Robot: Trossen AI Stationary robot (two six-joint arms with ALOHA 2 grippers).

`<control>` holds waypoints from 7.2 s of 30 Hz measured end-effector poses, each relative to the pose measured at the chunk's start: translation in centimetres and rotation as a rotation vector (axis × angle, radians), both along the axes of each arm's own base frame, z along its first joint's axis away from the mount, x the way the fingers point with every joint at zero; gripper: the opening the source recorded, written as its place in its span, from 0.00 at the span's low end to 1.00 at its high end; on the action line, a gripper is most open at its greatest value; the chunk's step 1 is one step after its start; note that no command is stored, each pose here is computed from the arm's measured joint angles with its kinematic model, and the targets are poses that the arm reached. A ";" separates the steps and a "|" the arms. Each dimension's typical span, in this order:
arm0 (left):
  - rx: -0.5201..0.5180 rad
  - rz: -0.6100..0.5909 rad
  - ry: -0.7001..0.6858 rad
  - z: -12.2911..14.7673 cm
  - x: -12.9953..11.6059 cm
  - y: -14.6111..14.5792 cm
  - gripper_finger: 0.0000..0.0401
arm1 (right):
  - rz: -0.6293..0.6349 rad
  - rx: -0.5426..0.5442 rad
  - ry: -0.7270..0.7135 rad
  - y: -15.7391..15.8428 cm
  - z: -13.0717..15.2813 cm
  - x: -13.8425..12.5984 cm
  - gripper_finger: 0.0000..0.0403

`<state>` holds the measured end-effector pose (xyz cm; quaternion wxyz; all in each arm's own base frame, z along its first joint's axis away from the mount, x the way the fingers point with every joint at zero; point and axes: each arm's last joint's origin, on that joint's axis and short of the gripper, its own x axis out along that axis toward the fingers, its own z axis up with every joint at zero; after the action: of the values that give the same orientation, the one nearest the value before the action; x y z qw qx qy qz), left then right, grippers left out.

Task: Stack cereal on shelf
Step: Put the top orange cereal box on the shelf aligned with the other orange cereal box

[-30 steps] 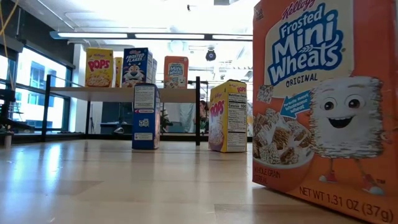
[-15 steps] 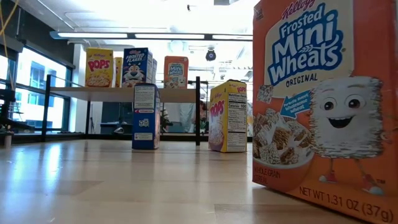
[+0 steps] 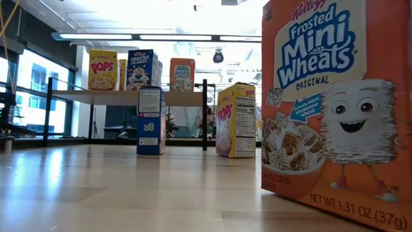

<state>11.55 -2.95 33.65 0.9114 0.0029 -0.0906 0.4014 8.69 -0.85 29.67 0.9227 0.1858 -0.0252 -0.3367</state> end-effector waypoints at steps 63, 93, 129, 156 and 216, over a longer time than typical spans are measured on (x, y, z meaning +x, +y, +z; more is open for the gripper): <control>0.017 0.033 0.083 -0.7 0.3 -0.1 0.57 | -0.360 1.009 0.851 -16.4 -2.0 11.7 0.70; 0.018 0.033 0.084 -0.7 0.3 -0.1 0.57 | -0.358 1.052 0.953 -18.1 -5.7 13.7 0.61; -0.017 0.025 0.044 -0.7 0.3 -0.1 0.57 | -0.180 0.993 0.974 -15.2 -2.7 16.5 0.38; 0.019 0.134 0.044 -0.6 0.7 1.7 0.57 | 0.012 0.491 0.609 -12.3 14.7 18.5 0.38; -0.355 -0.354 0.308 -7.4 1.2 3.3 0.57 | 0.481 0.051 0.706 -11.6 12.5 26.3 0.38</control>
<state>12.78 0.33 26.30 0.9566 -0.1114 0.1212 0.2406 35.01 -12.41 42.21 0.9222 0.0826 0.3444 -0.1553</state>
